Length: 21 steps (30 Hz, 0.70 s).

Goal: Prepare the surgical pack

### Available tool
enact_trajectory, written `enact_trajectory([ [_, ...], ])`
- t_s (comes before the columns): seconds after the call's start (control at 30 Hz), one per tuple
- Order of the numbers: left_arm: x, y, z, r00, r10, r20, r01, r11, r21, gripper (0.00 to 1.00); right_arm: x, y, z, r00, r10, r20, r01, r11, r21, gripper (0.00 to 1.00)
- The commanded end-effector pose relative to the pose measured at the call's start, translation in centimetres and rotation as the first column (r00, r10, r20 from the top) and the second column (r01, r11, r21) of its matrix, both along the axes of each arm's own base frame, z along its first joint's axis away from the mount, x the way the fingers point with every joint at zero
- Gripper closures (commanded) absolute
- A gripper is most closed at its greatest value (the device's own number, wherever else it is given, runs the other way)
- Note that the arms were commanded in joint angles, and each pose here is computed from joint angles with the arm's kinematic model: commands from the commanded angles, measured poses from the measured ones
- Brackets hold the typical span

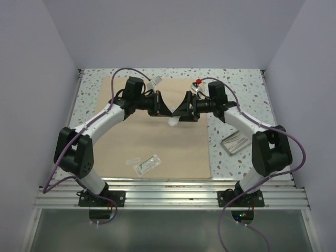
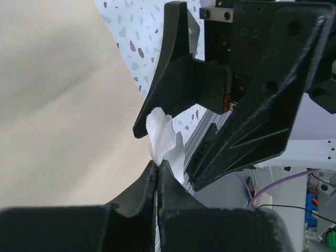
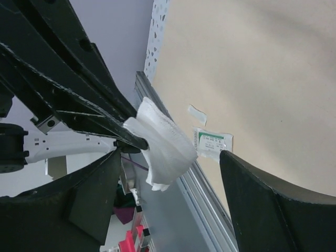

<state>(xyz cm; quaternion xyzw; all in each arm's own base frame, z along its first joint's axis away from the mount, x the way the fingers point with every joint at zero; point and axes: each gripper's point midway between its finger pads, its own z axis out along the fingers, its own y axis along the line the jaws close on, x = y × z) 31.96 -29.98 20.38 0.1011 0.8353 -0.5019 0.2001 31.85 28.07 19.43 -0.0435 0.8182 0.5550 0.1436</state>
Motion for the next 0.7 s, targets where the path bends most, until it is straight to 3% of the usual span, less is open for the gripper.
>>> enact_trajectory([
  [0.0,-0.5,-0.3,2.9,0.997,-0.023,0.068,0.028,0.997,-0.073,1.0,-0.9,0.3,2.4,0.998,0.019,0.057,-0.023,0.998,0.06,0.21],
  [0.17,-0.6,-0.4,2.4,0.998,-0.027,0.05,0.031,0.997,-0.073,1.0,-1.1,0.4,3.1,0.997,0.011,0.071,-0.018,0.995,0.098,0.3],
  [0.27,-0.6,-0.5,2.4,0.999,-0.029,0.042,0.032,0.997,-0.077,1.0,-1.1,0.6,3.3,0.997,0.012,0.074,-0.02,0.993,0.116,0.42],
  [0.47,-0.4,-0.4,1.7,1.0,-0.015,0.023,0.016,0.998,-0.052,1.0,-1.6,0.8,3.5,0.998,0.015,0.058,-0.022,0.991,0.129,0.79],
  [0.5,-0.2,-0.3,1.6,1.0,-0.011,0.023,0.012,0.999,-0.041,1.0,-1.5,0.7,3.2,0.999,0.005,0.05,-0.011,0.993,0.12,0.95],
  [0.53,-0.1,-0.2,1.3,0.999,-0.013,0.031,0.014,1.0,-0.024,0.97,-1.6,0.6,2.9,0.999,0.002,0.044,-0.007,0.994,0.108,1.0],
  [0.6,0.5,0.2,1.0,0.999,0.013,0.033,-0.014,1.0,0.025,0.83,-1.8,0.4,2.0,1.0,0.004,0.016,-0.005,0.997,0.075,1.0],
  [0.67,1.3,1.1,0.4,0.998,0.047,0.044,-0.051,0.995,0.088,0.63,-1.8,-0.2,0.9,1.0,-0.022,-0.01,0.022,1.0,0.007,1.0],
])
